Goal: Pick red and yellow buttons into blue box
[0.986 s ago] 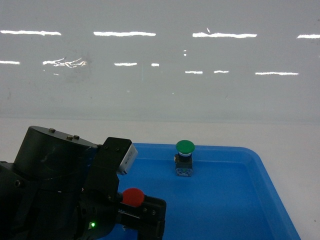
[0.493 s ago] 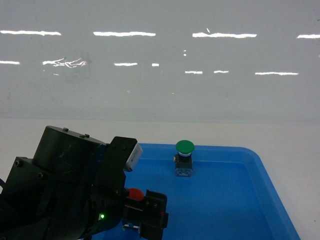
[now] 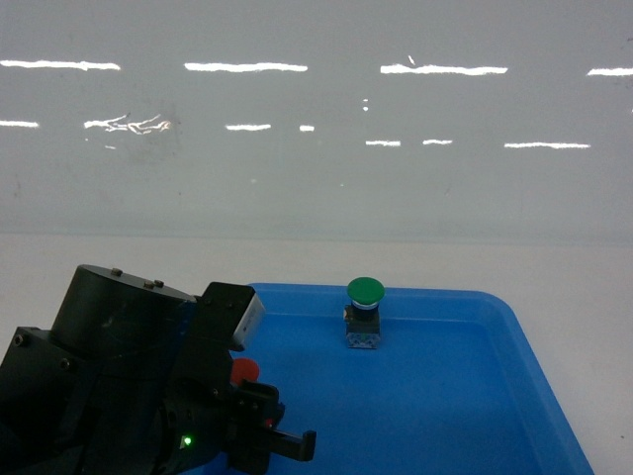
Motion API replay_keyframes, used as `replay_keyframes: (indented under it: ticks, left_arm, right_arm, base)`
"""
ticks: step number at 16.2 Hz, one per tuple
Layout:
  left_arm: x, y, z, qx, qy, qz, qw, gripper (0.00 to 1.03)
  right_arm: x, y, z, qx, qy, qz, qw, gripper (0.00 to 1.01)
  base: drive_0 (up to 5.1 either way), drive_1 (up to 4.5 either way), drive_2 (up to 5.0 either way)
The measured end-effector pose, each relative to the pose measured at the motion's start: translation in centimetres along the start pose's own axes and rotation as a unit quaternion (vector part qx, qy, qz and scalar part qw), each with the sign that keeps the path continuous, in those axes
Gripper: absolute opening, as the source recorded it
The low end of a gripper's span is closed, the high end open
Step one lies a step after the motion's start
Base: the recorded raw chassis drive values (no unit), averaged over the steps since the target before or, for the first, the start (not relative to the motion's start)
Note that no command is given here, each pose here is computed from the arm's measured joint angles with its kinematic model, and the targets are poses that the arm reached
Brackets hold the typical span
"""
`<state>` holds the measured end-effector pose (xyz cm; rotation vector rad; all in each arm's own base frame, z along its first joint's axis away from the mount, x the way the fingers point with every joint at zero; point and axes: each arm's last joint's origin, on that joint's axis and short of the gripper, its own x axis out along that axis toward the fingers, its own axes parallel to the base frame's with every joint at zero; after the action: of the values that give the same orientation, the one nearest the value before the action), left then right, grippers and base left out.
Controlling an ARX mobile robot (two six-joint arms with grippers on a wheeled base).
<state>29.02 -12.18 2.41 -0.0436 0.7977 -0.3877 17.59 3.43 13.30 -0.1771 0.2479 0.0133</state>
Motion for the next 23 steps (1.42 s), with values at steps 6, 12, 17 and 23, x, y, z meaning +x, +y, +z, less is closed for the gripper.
replay_keyframes:
  ticks: [6,12,17,23]
  left_arm:
    - [-6.0,0.6,5.5,-0.032,-0.123,0.028,0.9915,0.25]
    - [-11.9,1.1,4.0,-0.045,-0.169,0.095,0.9801,0.25]
    - [-15.6,-2.0,2.0,-0.031,-0.184,0.128,0.9741,0.25]
    - [-14.8,-1.8,1.9,-0.073,-0.187,0.171,0.9647,0.25]
  right_arm:
    - [0.0,0.0,0.0,0.0,0.0,0.0,1.0,0.28]
    - [0.0,0.0,0.0,0.0,0.0,0.0,1.0,0.28]
    - [0.0,0.0,0.0,0.0,0.0,0.0,1.0,0.28]
    - [0.0,0.0,0.0,0.0,0.0,0.0,1.0,0.28]
  base:
    - [0.0,0.0,0.0]
    - [0.0,0.0,0.0]
    - [0.0,0.0,0.0]
    - [0.0,0.0,0.0]
